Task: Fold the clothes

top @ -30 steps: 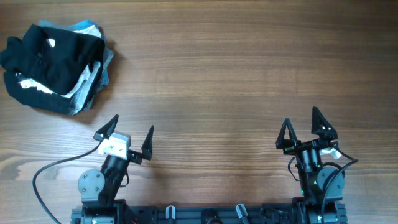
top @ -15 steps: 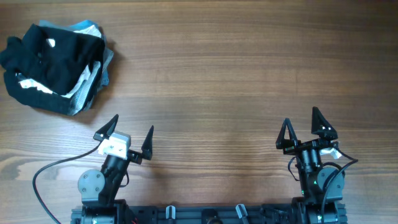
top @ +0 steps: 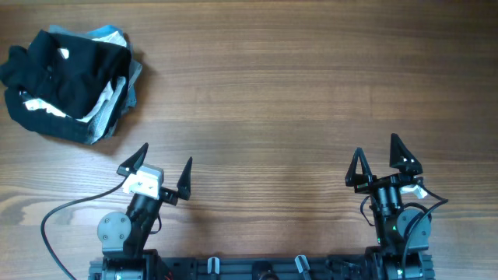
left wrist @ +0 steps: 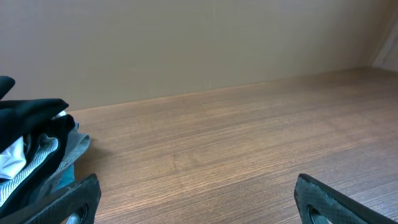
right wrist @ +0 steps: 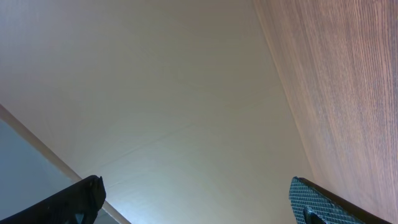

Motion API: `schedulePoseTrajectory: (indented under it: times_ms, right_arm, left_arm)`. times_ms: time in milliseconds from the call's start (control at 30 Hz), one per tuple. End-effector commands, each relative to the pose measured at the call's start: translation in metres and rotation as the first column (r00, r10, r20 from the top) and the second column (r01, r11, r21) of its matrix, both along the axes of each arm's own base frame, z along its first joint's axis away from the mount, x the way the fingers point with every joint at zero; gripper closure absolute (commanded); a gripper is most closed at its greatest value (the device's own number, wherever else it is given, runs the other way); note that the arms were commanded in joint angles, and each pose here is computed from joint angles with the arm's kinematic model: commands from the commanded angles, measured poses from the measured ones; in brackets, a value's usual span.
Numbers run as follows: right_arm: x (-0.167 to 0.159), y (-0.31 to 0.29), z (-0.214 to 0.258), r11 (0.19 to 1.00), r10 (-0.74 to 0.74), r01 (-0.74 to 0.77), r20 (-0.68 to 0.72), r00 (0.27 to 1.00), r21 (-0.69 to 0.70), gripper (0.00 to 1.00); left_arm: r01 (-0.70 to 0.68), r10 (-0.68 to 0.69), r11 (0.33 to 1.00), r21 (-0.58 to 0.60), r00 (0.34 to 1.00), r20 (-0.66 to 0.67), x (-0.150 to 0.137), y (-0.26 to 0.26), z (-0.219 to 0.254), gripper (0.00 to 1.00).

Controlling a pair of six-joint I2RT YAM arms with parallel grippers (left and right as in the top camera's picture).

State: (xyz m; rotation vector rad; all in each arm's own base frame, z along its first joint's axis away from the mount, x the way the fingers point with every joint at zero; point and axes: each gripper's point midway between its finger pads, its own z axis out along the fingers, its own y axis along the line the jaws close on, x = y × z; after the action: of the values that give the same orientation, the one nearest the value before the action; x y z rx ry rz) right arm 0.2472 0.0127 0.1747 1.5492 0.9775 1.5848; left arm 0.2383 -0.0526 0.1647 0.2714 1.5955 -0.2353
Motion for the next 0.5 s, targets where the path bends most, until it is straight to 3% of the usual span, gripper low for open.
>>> schedulePoseTrajectory:
  times_ms: [0, 467]
  right_arm:
    - [-0.0002, -0.0034, 0.0023, 1.0, -0.018, 0.018, 0.01, 1.0, 0.015, 0.0]
    - [-0.0002, -0.0034, 0.0022, 1.0, -0.018, 0.018, 0.009, 1.0, 0.015, 0.0]
  left_arm:
    - [0.012, -0.012, 1.0, -0.003, 1.0, -0.002, -0.001, -0.0022, -0.0006, 0.0]
    - [0.012, -0.012, 1.0, -0.003, 1.0, -0.002, -0.001, -0.0022, -0.0006, 0.0]
